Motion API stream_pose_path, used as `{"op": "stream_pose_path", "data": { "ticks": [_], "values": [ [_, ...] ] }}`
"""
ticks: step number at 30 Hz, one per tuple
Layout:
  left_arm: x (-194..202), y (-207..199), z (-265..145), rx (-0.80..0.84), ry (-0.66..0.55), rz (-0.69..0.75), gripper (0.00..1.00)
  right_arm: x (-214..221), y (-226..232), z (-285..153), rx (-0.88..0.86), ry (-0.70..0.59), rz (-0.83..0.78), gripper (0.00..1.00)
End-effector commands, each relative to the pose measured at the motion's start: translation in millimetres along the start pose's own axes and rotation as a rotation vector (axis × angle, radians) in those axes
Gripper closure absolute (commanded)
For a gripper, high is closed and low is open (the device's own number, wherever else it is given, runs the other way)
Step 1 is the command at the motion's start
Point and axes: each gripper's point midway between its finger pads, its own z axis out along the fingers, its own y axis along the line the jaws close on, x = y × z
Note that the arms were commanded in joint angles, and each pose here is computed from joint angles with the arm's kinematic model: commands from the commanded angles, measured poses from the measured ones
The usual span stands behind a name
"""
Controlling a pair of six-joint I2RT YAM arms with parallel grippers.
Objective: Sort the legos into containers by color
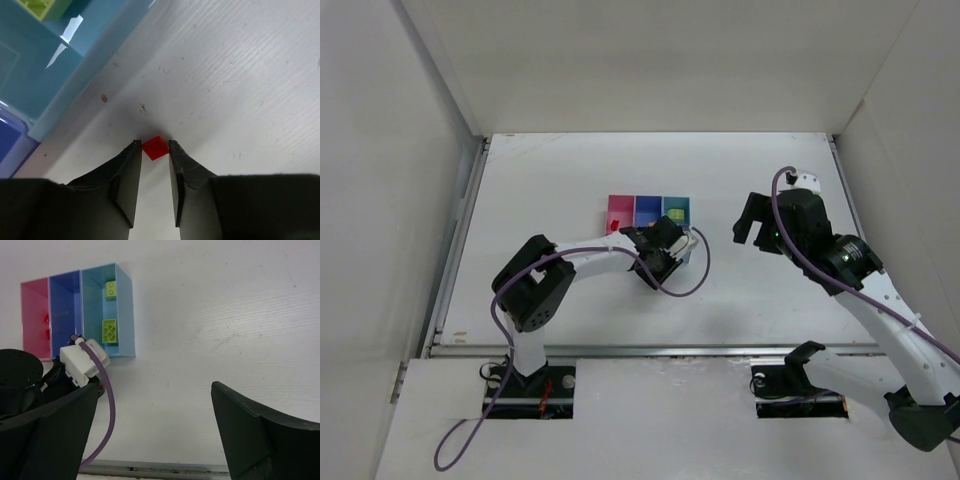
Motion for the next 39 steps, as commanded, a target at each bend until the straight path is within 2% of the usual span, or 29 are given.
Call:
{"op": "stream_pose_path", "data": {
  "ticks": [1, 3, 4, 6, 14, 21, 24, 25, 28, 32, 39],
  "values": [
    [9, -2, 6, 0.005, 0.055, 0.006, 0.76, -20, 4, -11, -0.012, -0.056, 0.029, 0.0],
    [15, -7, 8, 0.035, 0.07, 0.005, 0.81, -20, 4, -11, -0.012, -0.056, 0.02, 0.0],
    [20, -10, 4, 0.049, 0.072, 0.004, 0.91, -20, 3, -11, -0.004, -0.061, 0.02, 0.0],
    [21, -11, 1, 0.06, 0.06, 0.005, 1.0, -24, 4, -13, -0.009, -0.068, 0.023, 0.0],
    [-1, -21, -35, 0.091, -0.033, 0.087, 1.0, -24, 4, -13, -0.009, -0.068, 0.023, 0.0],
    [-5, -24, -58, 0.112, -0.065, 0.123, 1.0, -25, 7, -12, -0.017, -0.064, 0.024, 0.0],
    [-26, -29, -85, 0.132, -0.147, 0.139, 1.0, -25, 7, -12, -0.017, -0.064, 0.024, 0.0],
    [-41, -26, -103, 0.107, -0.21, 0.142, 1.0, -24, 8, -13, -0.025, -0.059, 0.023, 0.0],
    [-64, -6, -134, -0.018, -0.328, 0.129, 1.0, -24, 8, -13, -0.025, -0.059, 0.023, 0.0],
    [-88, 62, -157, -0.16, -0.437, -0.018, 1.0, -22, 10, -10, -0.028, -0.047, 0.02, 0.0],
    [-72, 143, -128, -0.274, -0.356, -0.152, 1.0, -28, 15, -11, -0.045, -0.056, 0.017, 0.0]
  ]
}}
